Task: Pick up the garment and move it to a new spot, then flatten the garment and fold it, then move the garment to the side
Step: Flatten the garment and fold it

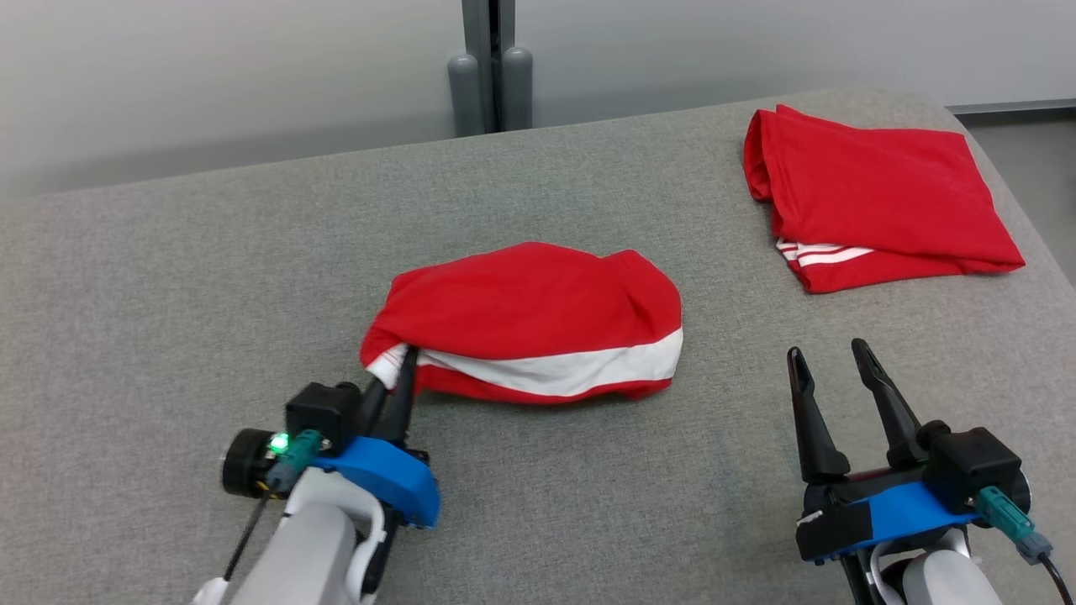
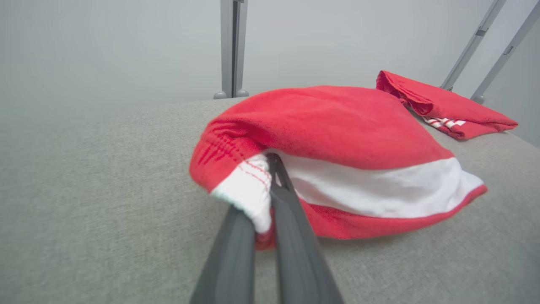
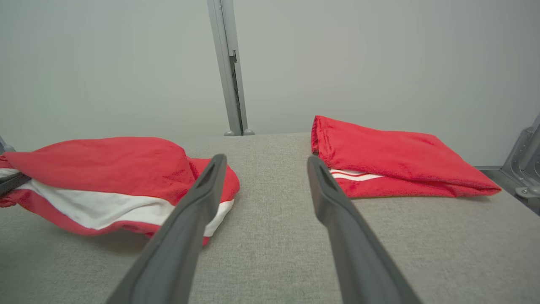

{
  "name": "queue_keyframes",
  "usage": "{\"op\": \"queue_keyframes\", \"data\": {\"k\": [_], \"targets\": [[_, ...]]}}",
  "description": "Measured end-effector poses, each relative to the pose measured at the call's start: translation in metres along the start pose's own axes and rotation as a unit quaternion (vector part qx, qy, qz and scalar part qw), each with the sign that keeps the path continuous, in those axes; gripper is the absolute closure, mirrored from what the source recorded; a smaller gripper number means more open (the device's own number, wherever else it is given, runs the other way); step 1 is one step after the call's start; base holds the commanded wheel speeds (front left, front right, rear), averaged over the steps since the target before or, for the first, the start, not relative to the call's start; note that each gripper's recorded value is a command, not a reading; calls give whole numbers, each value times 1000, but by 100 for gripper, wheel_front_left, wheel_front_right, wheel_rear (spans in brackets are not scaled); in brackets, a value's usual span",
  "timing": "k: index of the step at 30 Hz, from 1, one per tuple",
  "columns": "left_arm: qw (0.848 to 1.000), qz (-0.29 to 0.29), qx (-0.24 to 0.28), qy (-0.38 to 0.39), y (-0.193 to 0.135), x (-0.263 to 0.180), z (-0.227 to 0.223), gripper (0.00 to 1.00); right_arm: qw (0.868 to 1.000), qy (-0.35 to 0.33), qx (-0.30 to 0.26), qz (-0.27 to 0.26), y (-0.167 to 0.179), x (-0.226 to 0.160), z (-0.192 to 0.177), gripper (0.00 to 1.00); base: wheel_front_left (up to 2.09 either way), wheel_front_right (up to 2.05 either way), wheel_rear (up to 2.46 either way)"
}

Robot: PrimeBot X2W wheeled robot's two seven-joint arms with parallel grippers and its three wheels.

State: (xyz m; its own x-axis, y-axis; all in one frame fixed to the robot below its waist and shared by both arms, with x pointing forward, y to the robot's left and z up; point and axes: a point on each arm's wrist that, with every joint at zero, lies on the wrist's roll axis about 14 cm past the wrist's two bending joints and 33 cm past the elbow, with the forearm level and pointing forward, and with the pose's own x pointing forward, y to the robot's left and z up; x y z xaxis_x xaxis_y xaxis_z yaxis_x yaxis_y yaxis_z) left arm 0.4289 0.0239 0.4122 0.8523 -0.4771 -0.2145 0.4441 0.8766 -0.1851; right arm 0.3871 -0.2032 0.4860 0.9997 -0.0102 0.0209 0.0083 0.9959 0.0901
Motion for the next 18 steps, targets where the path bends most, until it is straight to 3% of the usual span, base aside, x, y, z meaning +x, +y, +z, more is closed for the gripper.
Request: {"op": "queue_keyframes", "data": {"k": [7,18], "targets": [[996,70,31,-38,58,-24,26,100,1000,-4,8,16,11,3,2,0,0,0,0],[995,98,8,34,59,-88,-40,100,1000,0,18,22,17,-2,-1,0,0,0,0]]}}
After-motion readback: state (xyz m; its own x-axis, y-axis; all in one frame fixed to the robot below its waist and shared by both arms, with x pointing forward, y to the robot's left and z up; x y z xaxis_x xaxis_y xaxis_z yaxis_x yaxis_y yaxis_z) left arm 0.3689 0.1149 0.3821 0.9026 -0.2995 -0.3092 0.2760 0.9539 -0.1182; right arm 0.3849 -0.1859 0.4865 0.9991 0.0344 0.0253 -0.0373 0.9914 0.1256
